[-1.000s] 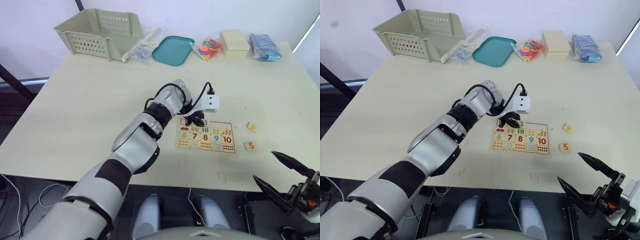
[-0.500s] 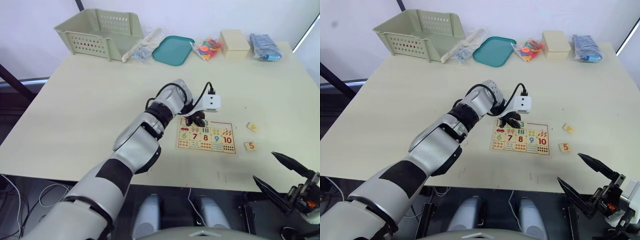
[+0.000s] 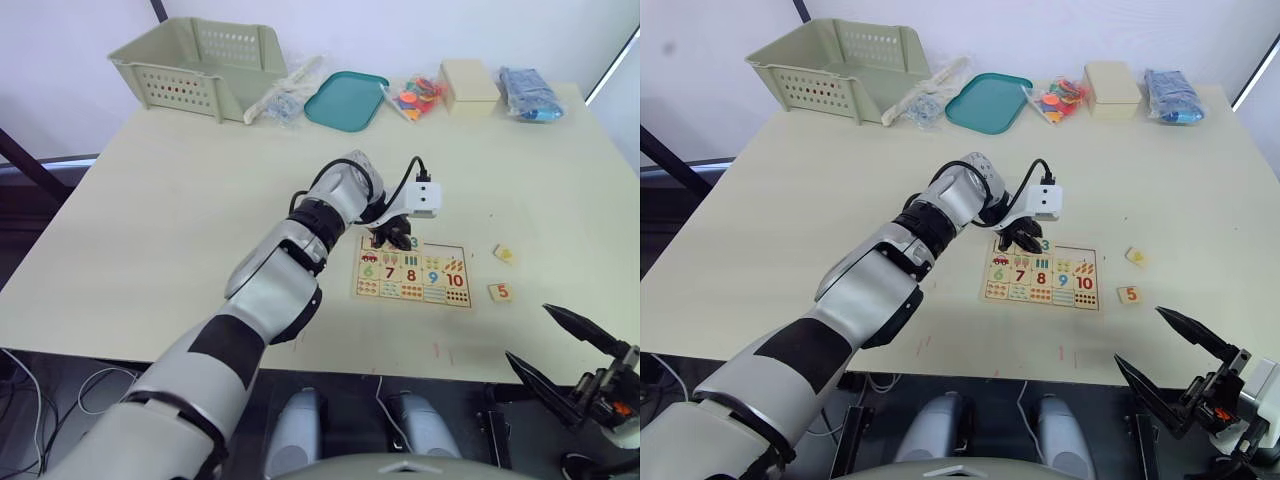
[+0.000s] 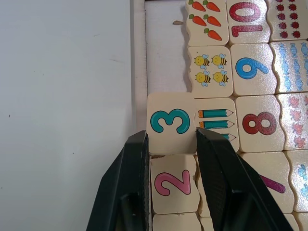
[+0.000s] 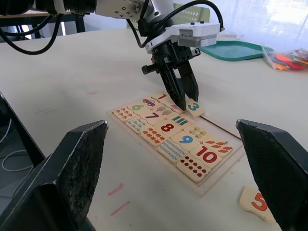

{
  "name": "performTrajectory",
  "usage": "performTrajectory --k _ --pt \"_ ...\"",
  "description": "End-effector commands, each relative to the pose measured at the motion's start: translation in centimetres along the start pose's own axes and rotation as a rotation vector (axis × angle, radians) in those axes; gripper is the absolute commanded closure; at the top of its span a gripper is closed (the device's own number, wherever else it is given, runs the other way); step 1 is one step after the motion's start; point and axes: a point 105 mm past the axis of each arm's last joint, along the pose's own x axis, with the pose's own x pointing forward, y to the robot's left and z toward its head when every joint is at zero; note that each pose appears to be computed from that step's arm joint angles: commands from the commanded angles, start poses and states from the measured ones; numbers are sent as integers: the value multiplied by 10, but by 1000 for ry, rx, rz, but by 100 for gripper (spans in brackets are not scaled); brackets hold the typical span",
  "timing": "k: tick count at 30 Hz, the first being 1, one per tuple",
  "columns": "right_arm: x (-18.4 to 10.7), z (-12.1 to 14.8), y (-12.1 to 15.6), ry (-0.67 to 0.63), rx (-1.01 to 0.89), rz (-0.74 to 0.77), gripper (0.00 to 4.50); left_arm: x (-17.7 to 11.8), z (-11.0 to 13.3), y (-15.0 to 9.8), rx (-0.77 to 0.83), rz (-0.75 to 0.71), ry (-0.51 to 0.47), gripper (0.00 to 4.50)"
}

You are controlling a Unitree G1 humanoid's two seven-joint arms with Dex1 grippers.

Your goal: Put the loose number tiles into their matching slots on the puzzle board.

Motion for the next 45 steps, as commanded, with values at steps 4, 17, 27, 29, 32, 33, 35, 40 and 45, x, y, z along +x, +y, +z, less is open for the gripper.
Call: performTrajectory --k 4,17,27,29,32,33,35,40,45 --pt "1 8 3 -20 -33 12 0 -2 8 3 21 23 -17 355" --pt "1 8 5 -22 -30 4 0 1 6 3 26 28 -2 355" --pt "0 9 5 -22 -30 1 0 4 6 1 24 22 2 355" --pt "0 9 5 -22 -30 1 0 4 5 1 23 23 4 355" --pt "0 9 6 -22 -29 0 0 5 5 1 23 21 4 355" --pt "0 8 6 -21 -29 0 0 5 5 1 23 22 5 355" --pt "0 8 6 -21 -28 0 0 5 5 1 23 23 5 355" --pt "-1 8 7 -21 -26 1 0 5 5 0 21 22 4 355" --pt "-1 8 7 -19 -24 1 0 6 4 1 18 27 6 355"
